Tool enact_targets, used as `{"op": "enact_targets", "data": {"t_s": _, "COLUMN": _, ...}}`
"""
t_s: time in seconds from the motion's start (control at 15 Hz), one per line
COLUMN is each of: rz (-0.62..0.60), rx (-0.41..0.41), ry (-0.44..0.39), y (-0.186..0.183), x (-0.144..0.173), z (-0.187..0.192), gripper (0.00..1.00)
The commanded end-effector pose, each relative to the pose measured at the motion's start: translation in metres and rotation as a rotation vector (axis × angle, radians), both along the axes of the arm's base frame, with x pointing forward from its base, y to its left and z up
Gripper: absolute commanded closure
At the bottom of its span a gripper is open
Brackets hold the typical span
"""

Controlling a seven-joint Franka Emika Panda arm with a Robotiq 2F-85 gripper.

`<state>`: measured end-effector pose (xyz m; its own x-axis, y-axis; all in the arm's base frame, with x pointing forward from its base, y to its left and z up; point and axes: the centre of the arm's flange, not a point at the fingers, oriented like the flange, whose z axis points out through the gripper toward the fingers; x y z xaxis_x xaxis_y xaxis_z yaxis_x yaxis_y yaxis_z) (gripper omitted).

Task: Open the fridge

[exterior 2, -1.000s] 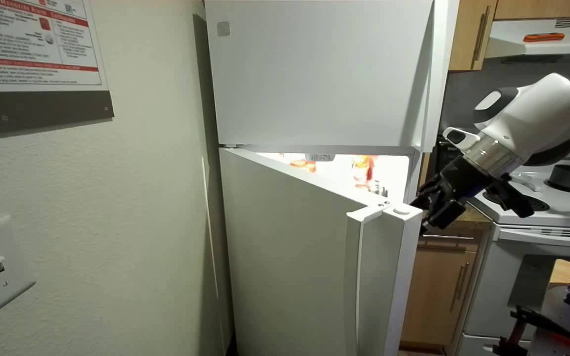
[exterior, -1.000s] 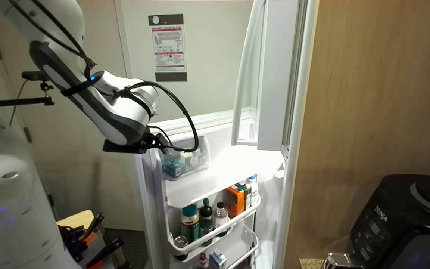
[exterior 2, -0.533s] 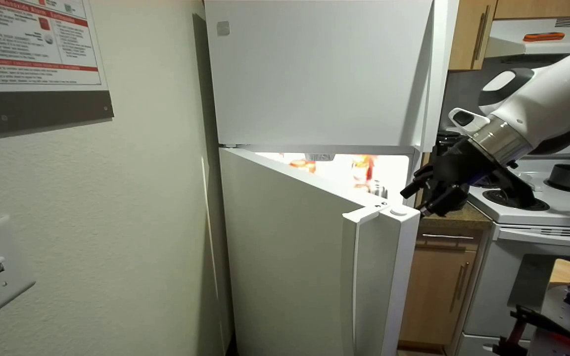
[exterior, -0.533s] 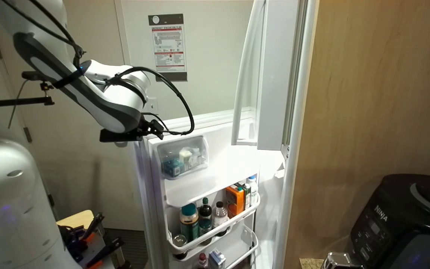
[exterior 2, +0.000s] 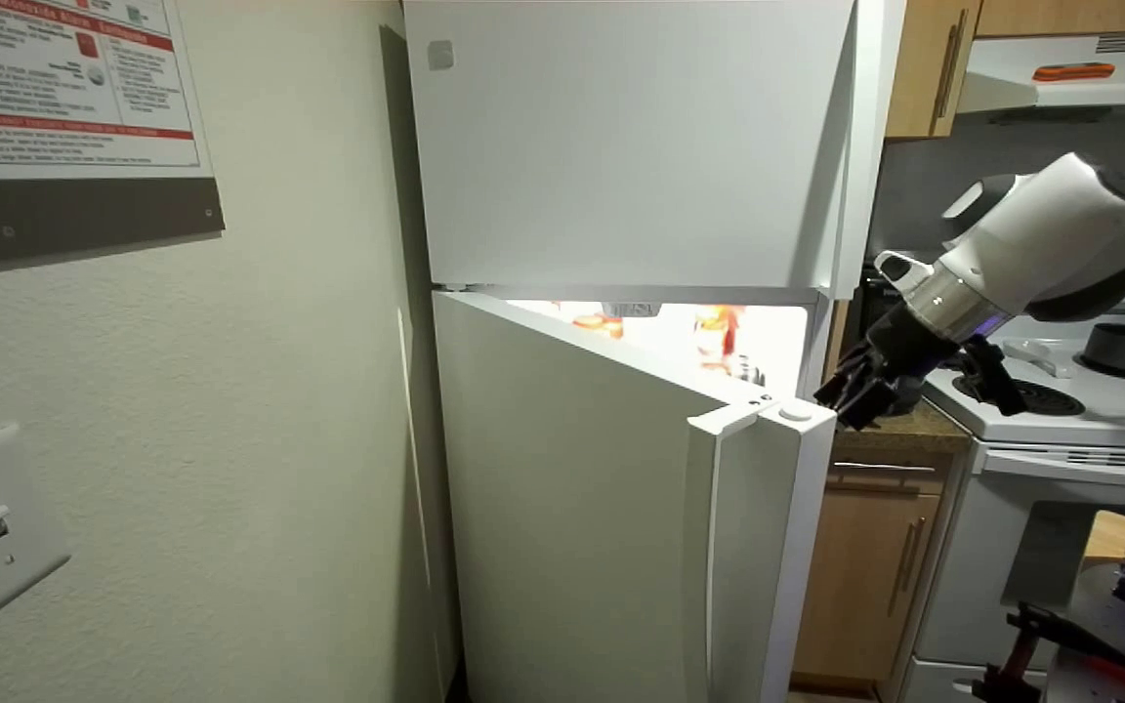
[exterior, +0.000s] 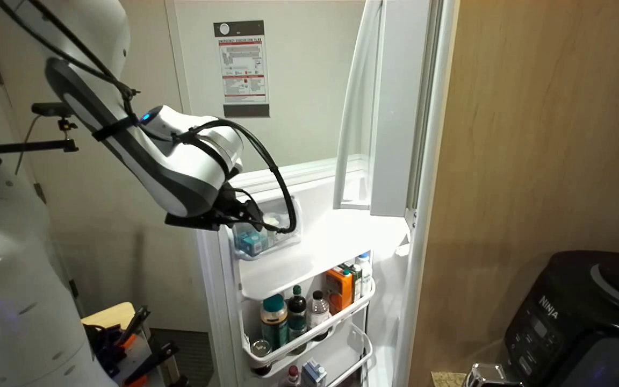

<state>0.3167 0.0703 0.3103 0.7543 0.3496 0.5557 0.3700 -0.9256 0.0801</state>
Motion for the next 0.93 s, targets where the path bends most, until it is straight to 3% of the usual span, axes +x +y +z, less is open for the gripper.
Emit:
{"op": "enact_targets", "data": {"t_s": 0.0, "rz": -0.2, "rx": -0.028, "ry": 0.03, "y": -0.09, "x": 0.022, "z": 0.008, "gripper": 0.0}}
{"op": "enact_targets", "data": {"t_s": 0.07, "rz": -0.257, "rx": -0.022, "ry": 0.025, "y": -0.111, "x": 0.03, "z": 0.005, "gripper": 0.02}}
{"op": "enact_targets", "data": {"t_s": 0.13, "rz": -0.304, "rx": -0.022, "ry": 0.01, "y": -0.126, "x": 0.039, "z": 0.003, "gripper": 0.27}}
{"op": "enact_targets", "data": {"t_s": 0.27, "rz": -0.355, "rx": -0.019, "ry": -0.015, "y": -0.138, "x": 0.051, "z": 0.002, "gripper": 0.29}}
{"op": "enact_targets", "data": {"t_s": 0.6, "rz": -0.377, "rx": -0.049, "ry": 0.005, "y": -0.127, "x": 0.074, "z": -0.018, "gripper": 0.62}}
{"op": "enact_targets", "data": {"t_s": 0.87, "rz": -0.321, "rx": -0.057, "ry": 0.005, "y": -0.104, "x": 0.08, "z": -0.03, "gripper": 0.88}}
